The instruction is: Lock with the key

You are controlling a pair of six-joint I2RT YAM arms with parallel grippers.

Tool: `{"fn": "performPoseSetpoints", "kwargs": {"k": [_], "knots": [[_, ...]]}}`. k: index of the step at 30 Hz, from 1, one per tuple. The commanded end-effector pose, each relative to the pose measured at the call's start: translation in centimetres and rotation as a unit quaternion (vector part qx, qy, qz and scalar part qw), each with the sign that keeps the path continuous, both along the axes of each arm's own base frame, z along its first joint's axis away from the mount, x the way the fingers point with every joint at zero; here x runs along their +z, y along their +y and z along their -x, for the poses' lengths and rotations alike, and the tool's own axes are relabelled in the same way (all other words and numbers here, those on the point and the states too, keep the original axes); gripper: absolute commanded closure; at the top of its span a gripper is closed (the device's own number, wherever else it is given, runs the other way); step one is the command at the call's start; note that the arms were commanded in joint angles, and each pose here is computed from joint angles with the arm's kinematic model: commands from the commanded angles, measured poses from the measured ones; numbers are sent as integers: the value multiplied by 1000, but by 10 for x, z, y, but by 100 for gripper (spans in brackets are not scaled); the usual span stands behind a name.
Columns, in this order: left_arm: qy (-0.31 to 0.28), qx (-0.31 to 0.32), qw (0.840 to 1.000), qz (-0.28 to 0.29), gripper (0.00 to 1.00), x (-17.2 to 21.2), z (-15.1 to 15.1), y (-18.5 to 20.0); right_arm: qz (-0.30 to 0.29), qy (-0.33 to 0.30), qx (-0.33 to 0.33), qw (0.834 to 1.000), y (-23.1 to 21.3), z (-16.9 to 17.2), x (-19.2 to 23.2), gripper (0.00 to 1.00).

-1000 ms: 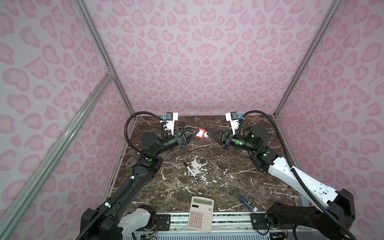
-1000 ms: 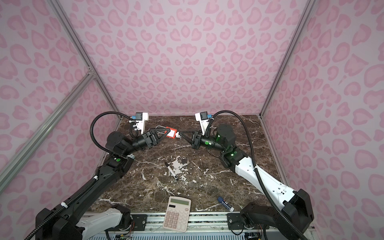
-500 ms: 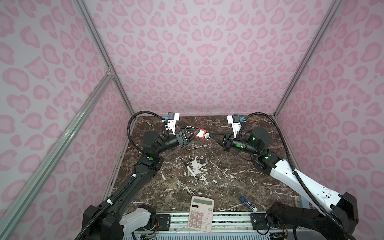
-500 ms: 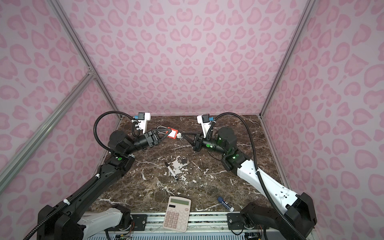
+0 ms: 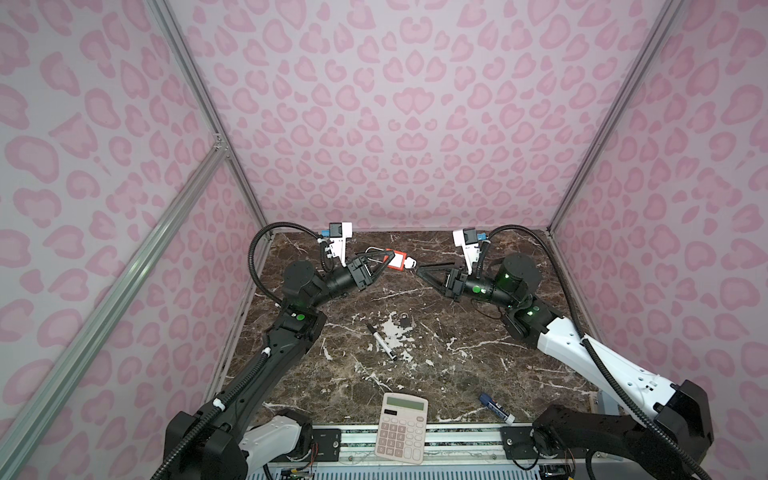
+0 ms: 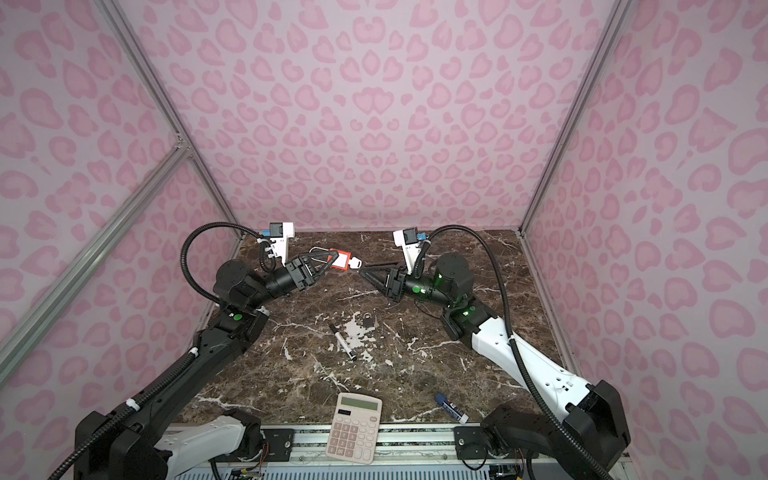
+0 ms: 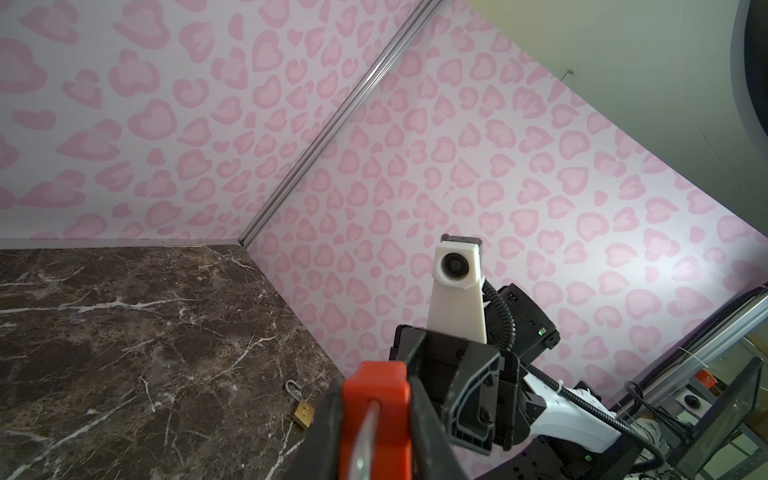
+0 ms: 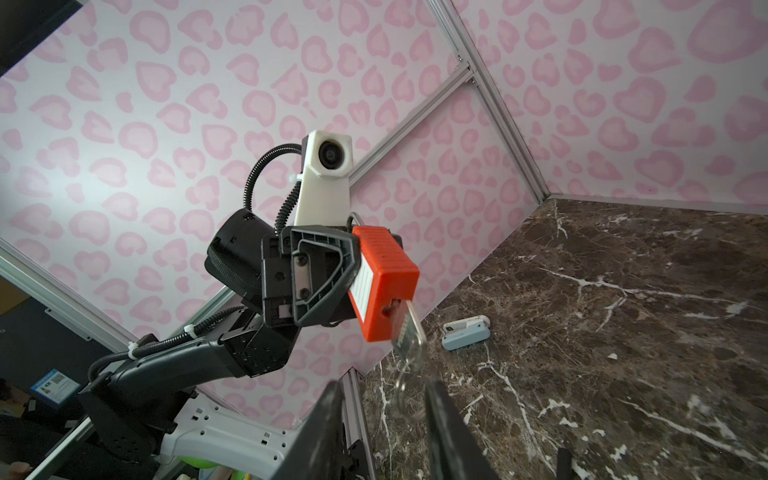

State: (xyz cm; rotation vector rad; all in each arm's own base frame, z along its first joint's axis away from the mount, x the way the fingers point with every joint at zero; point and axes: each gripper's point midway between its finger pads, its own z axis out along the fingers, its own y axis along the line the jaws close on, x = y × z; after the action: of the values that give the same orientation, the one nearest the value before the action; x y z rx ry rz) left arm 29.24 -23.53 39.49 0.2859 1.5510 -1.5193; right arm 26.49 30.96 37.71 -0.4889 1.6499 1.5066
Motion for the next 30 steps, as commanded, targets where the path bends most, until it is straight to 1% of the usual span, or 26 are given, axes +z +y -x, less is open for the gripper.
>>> {"fn": "performPoseSetpoints", "kwargs": {"k": [1, 6, 11, 13, 16, 26, 28, 30], "knots": [[-37, 0, 999, 12, 97, 17, 7, 3, -19, -9, 11, 1000, 1, 2, 12, 58], [-37, -2, 999, 12, 97, 16, 8, 3, -38, -6, 18, 999, 1, -2, 20, 57], [-39, -3, 999, 12, 97, 18, 9, 3, -41, 1, 18, 999, 2, -12, 20, 59], [-38, -2, 999, 13, 97, 17, 9, 3, -47, 4, 27, 999, 5, -12, 21, 62], [-36, -2, 999, 12, 97, 15, 9, 3, -54, 14, 44, 998, 11, -12, 20, 71], [-37, -1, 999, 12, 97, 15, 11, 4, -58, 17, 71, 996, 26, -6, 20, 80], [-36, -1, 999, 12, 97, 15, 11, 4, -58, 19, 76, 995, 28, -6, 18, 85], [-37, -1, 999, 12, 97, 16, 11, 4, -59, 21, 79, 995, 29, -5, 17, 94]]}}
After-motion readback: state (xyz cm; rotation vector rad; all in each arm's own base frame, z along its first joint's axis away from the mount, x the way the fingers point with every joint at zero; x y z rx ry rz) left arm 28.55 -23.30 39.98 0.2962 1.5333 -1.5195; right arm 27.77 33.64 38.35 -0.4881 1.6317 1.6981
